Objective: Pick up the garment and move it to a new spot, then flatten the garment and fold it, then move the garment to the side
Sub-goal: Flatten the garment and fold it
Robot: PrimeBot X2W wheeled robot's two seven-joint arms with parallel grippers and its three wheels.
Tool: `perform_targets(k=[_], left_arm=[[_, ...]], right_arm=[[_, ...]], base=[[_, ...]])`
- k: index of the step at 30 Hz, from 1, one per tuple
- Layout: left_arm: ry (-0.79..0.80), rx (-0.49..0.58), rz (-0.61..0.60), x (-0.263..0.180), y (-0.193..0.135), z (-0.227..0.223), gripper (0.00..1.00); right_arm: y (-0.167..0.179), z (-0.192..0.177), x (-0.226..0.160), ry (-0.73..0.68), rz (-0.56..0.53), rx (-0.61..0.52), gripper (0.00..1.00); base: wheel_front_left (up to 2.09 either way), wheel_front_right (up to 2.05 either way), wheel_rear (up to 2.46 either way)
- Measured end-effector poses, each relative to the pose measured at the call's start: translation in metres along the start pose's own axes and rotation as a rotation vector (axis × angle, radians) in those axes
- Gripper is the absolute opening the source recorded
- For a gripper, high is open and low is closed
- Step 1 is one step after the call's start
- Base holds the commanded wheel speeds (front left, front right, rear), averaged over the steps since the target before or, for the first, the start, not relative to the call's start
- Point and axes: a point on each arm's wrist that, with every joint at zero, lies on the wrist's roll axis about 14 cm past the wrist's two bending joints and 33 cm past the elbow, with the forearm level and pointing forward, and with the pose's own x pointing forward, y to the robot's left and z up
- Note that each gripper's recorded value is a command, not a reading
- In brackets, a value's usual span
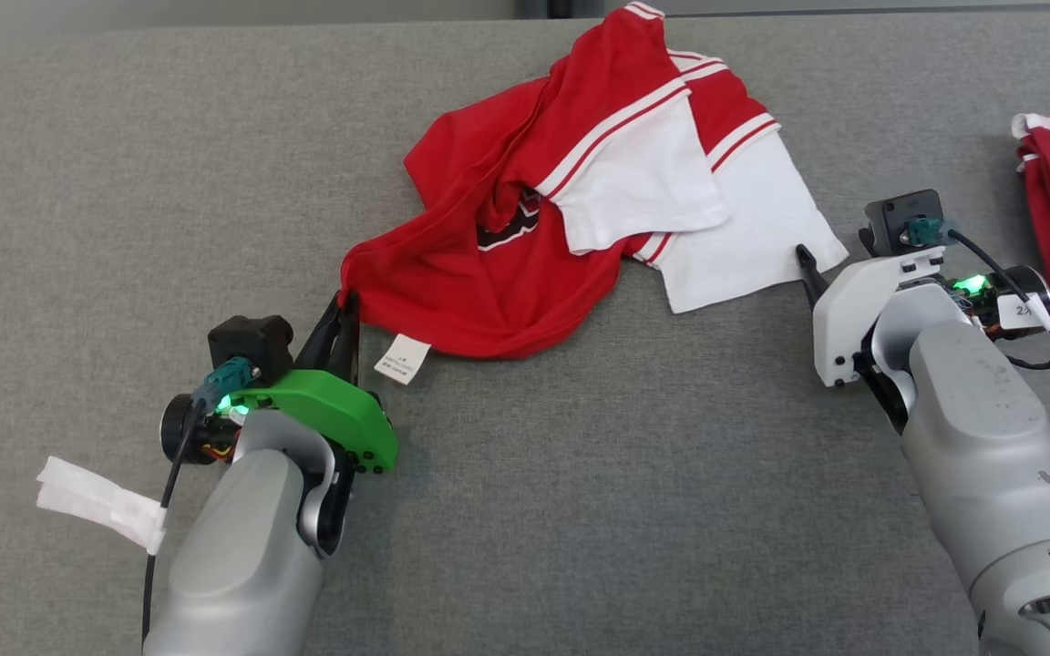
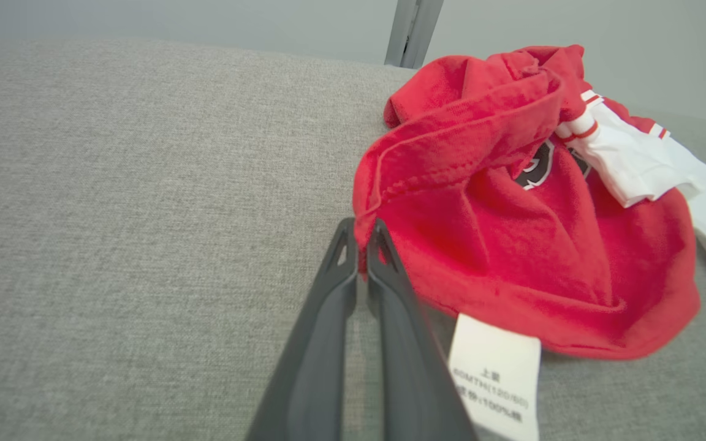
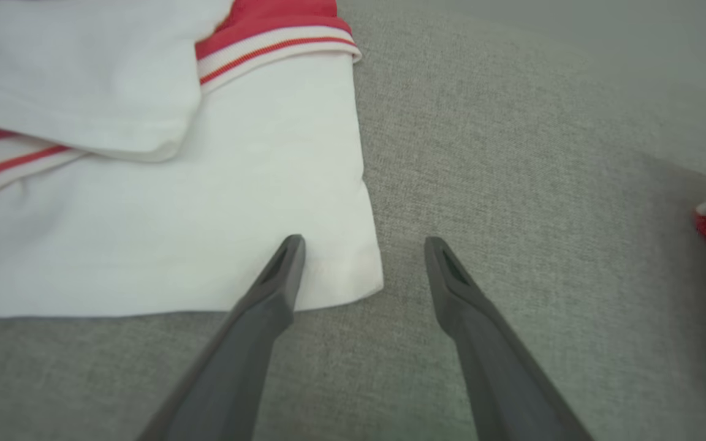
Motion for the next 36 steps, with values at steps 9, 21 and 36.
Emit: perform_targets(k=[9,21,36], left_arm=[[-0.015,-0.015,0.008,0.000,0.005,-0.002,0.00],[-0.100,-0.123,-0.027,0.002,-0.012,0.027,0.00],[-0.349,-0.294,-0.225,-0.037,-0.047,0.166,0.00]], right_arm=[[0.022,-0.015,0.022,0.115,0.059,0.014,0.00],[0.025,0.013,0.006,0.015,0.060,0.143,0.00],[-0.009,0.192,-0.091,-0.529,0.114,0.390,0.00]], base=[[0.00,0.00,0.00],[0.00,0.00,0.00],[0.00,0.00,0.00]])
